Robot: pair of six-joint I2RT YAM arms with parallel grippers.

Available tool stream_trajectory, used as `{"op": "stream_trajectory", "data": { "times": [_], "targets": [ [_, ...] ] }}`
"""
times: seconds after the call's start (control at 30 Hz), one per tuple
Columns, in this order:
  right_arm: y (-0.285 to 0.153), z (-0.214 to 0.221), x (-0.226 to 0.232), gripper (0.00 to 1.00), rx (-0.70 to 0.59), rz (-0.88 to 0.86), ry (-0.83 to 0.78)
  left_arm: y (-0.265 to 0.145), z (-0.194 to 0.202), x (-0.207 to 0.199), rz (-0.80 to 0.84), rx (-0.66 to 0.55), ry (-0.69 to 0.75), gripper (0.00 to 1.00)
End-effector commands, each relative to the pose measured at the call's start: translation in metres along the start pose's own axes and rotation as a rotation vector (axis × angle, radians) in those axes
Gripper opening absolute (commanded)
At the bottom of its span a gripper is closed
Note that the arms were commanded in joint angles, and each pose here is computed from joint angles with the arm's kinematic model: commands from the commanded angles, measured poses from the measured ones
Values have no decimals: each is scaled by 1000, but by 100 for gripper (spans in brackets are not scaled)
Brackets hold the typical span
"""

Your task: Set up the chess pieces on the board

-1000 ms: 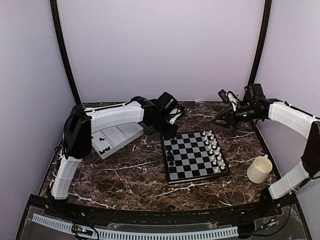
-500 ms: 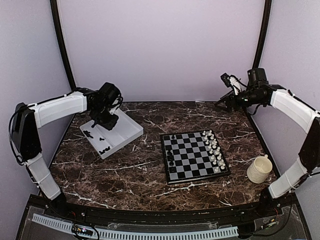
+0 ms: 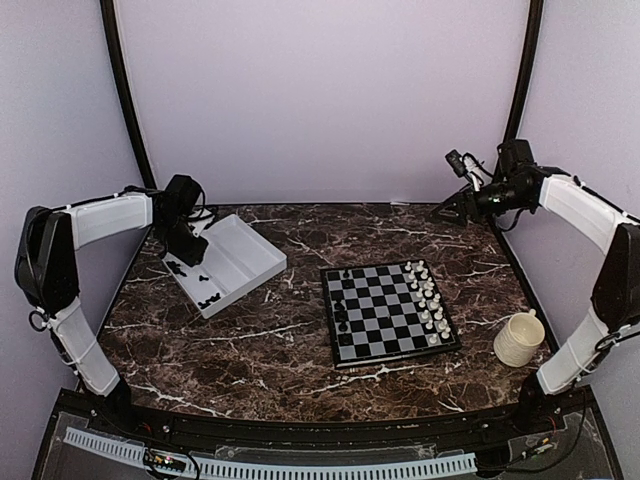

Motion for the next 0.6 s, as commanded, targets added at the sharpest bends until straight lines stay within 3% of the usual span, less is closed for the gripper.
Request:
{"op": "stream_trajectory", "data": {
  "times": [0.0, 0.2, 0.57],
  "targets": [
    [-8, 0, 14, 69, -38, -56, -35, 21, 8, 7, 78, 36, 150, 33],
    [-7, 5, 19, 69, -42, -107, -32, 34, 25, 2, 90, -11, 319, 34],
    [-5, 10, 20, 68, -41, -133, -37, 57, 20, 7, 17, -39, 408, 39]
  ]
}}
Point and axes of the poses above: each gripper's point midway between its finger pads, its own y axis out along the fingers, its own x axis along the line the jaws close on, z = x × y, the point moved 10 cm from there along -y, back along the fingers, and after that the axes turned 1 degree about -y, right-handed, at the moved point
